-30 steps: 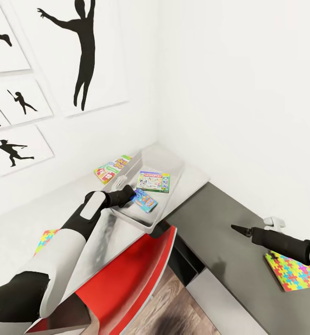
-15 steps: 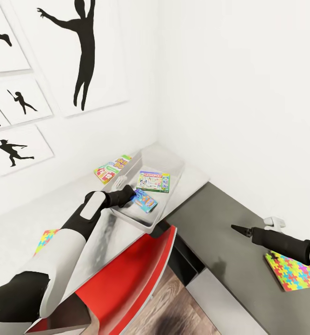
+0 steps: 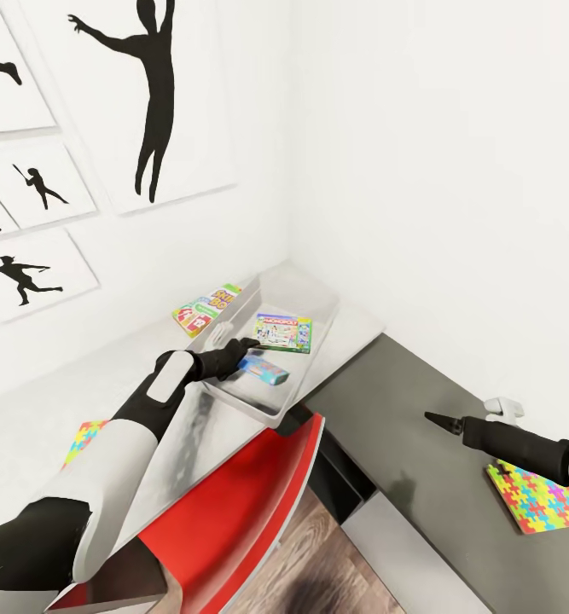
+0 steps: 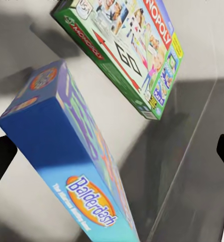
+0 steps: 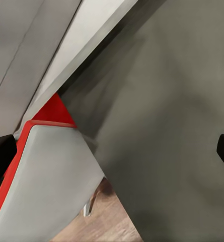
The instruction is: Put all the toys in the child's room - the three board games (two on the bed and one on the table), the two jigsaw puzzles on the table, and the tennis ball on the table - inside the toy box on the table in the child's room.
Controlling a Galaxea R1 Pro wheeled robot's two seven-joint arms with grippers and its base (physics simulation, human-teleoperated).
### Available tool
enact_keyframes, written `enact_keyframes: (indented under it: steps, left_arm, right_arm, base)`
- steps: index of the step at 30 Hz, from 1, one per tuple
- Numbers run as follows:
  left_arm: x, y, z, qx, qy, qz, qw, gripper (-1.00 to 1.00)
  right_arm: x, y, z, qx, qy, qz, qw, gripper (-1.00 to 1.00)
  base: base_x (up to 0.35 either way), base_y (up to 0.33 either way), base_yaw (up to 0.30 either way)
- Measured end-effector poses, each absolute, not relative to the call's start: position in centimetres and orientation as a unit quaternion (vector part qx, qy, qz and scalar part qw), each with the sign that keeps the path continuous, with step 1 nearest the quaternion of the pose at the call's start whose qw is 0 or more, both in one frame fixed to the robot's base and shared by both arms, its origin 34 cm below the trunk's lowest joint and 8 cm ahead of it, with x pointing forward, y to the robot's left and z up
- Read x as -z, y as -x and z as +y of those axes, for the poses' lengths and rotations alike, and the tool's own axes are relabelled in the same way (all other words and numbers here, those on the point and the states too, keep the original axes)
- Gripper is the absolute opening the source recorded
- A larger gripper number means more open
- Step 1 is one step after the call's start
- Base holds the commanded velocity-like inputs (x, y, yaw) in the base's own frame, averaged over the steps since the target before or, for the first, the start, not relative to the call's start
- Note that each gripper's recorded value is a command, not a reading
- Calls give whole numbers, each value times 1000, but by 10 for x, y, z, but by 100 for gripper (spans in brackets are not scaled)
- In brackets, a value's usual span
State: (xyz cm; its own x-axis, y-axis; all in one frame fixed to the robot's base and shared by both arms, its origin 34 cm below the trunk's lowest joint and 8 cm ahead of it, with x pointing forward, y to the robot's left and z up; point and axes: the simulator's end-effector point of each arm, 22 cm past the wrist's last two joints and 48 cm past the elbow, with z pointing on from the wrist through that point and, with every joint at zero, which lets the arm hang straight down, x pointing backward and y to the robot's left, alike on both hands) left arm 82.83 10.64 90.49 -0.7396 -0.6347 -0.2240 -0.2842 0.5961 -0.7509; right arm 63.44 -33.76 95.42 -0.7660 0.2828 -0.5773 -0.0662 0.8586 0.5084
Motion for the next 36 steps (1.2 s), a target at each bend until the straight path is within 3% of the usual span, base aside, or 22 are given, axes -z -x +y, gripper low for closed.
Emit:
enact_keyframes:
  steps: [24,36]
  left_arm:
    - [-905,-826,104,368,268,859,232,100]
    - [-940,-823,81,429,252,842,211,100]
  right_arm:
    - [-954,-634,-338,-259,-60,903,337,100]
    - [-954,-634,-338,-259,-60,903,337,100]
  base:
    - [0,0,0]
    - [0,0,0]
